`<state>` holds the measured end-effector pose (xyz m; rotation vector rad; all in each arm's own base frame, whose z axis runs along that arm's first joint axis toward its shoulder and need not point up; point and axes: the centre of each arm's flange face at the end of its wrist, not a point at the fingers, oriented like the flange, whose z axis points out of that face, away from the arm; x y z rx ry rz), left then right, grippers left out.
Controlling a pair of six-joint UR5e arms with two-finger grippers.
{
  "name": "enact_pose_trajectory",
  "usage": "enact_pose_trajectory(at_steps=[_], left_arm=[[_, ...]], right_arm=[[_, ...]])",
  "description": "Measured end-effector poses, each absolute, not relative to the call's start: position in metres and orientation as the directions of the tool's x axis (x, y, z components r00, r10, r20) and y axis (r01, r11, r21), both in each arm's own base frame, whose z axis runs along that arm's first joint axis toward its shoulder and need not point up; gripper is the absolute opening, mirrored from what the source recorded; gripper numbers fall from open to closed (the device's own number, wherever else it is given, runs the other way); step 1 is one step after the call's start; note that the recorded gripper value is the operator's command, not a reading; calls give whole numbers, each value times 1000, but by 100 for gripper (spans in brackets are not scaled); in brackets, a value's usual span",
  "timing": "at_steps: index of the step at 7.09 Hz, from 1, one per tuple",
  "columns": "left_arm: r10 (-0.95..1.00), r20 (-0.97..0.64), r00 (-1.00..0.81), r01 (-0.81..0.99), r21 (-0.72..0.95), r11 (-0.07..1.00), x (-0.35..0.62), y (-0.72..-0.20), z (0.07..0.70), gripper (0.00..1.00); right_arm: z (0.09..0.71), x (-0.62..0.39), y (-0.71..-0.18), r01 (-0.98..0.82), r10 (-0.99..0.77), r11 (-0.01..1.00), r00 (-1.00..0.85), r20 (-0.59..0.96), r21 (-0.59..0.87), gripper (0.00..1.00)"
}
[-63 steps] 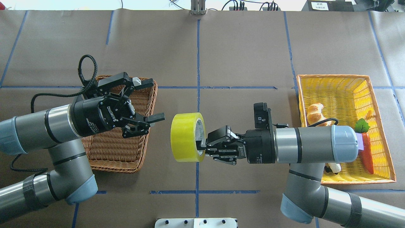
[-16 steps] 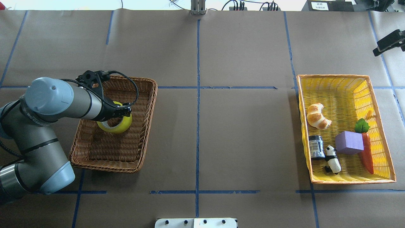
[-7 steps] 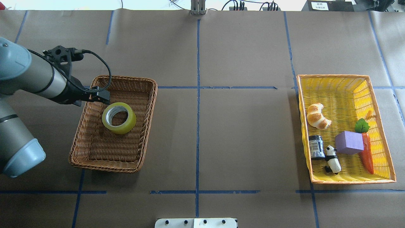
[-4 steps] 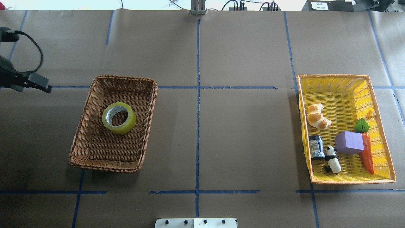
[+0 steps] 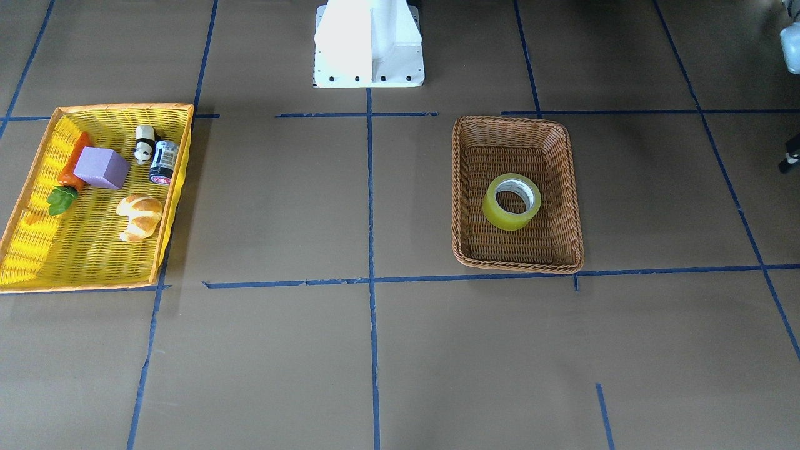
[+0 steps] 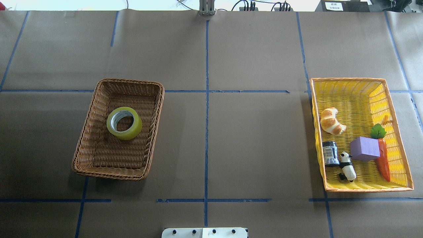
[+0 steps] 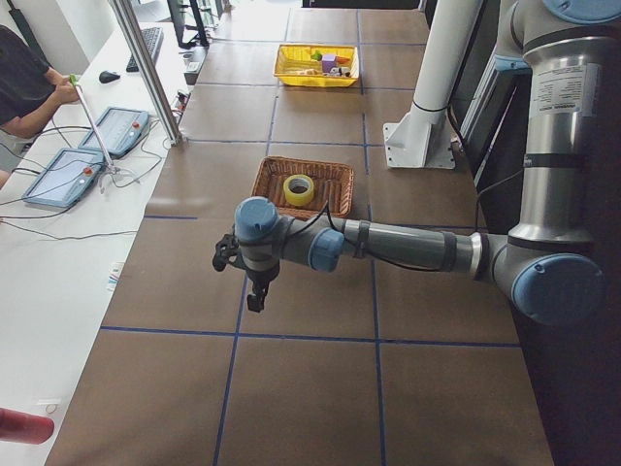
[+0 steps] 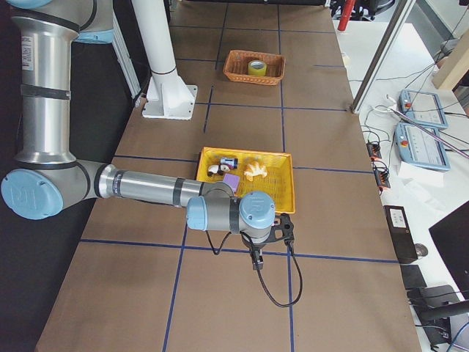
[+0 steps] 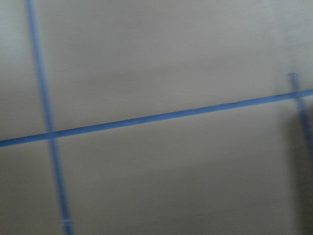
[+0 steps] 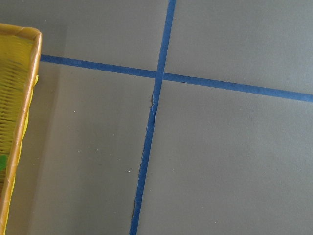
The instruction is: Move tape to another basket
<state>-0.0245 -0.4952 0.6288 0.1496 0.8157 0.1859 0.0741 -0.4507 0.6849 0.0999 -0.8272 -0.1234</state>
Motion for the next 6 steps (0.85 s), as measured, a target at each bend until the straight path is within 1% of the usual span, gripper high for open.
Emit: enact_pose_trajectory(at_steps=[2, 6], left_arm=[[221, -718, 660, -107, 202, 974, -53, -485, 659, 100], [173, -715, 677, -103, 141, 985, -62, -478, 636, 100]], right_arm=[[680, 73, -452, 32, -100, 994, 659, 746, 105, 100], [669, 73, -455, 14, -89, 994, 653, 752, 105, 100]])
